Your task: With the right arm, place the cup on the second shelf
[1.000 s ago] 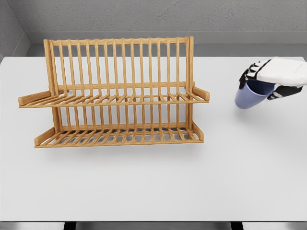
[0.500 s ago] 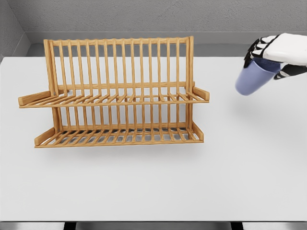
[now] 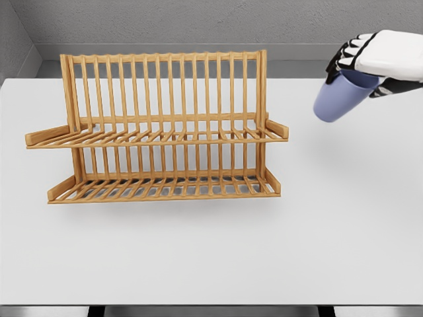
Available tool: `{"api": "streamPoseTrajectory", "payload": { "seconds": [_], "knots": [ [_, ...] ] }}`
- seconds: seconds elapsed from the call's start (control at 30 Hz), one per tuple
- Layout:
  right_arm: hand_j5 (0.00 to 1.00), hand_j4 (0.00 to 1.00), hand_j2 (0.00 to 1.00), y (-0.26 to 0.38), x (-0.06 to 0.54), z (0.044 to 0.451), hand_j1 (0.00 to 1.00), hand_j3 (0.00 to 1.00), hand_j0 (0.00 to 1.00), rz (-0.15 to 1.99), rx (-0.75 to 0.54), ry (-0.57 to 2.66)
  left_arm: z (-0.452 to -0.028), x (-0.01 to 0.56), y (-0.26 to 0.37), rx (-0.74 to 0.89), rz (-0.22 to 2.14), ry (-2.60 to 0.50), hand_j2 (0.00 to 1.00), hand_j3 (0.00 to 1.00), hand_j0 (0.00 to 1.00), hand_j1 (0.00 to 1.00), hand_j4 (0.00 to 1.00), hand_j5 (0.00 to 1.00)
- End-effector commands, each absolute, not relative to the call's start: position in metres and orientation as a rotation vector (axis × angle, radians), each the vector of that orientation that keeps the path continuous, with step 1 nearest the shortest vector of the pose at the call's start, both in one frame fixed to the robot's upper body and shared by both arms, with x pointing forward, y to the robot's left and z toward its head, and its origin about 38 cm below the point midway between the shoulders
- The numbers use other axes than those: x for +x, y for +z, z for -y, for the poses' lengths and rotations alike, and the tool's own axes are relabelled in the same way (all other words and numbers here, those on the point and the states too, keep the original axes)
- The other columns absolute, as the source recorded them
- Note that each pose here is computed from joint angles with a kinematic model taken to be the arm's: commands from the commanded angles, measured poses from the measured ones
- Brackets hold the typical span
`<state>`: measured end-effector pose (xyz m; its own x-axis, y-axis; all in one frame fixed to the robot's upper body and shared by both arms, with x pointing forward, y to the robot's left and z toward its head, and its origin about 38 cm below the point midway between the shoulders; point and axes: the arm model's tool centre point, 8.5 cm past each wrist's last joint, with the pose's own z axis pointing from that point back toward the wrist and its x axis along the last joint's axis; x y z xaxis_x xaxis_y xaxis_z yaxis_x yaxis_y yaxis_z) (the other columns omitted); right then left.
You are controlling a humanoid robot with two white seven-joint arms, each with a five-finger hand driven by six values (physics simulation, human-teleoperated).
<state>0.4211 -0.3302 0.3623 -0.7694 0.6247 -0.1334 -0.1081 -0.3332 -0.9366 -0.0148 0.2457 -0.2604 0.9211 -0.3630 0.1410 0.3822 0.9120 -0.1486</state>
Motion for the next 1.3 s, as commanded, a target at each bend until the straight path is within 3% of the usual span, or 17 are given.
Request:
{"api": "streamPoseTrajectory", "payload": {
  "seconds": [0.0, 0.43, 0.83, 1.27],
  "knots": [
    [0.54, 0.54, 0.54, 0.371, 0.417, 0.325, 0.54, 0.54, 0.54, 1.478, -0.686, 2.142, -0.246, -0.015, -0.26, -0.175, 0.112, -0.385, 1.0, 1.0, 1.0, 1.0, 1.0, 1.0],
    [0.54, 0.54, 0.54, 0.392, 0.4, 0.291, 0.54, 0.54, 0.54, 1.584, -0.708, 2.228, -0.246, -0.015, -0.26, -0.175, 0.112, -0.385, 1.0, 1.0, 1.0, 1.0, 1.0, 1.0],
    [0.55, 0.55, 0.55, 0.395, 0.406, 0.249, 0.55, 0.55, 0.55, 1.738, -0.635, 2.229, -0.246, -0.015, -0.26, -0.175, 0.112, -0.385, 1.0, 1.0, 1.0, 1.0, 1.0, 1.0],
    [0.55, 0.55, 0.55, 0.381, 0.406, 0.232, 0.55, 0.55, 0.55, 1.767, -0.562, 2.25, -0.246, -0.015, -0.26, -0.175, 0.112, -0.385, 1.0, 1.0, 1.0, 1.0, 1.0, 1.0]
  ]
}}
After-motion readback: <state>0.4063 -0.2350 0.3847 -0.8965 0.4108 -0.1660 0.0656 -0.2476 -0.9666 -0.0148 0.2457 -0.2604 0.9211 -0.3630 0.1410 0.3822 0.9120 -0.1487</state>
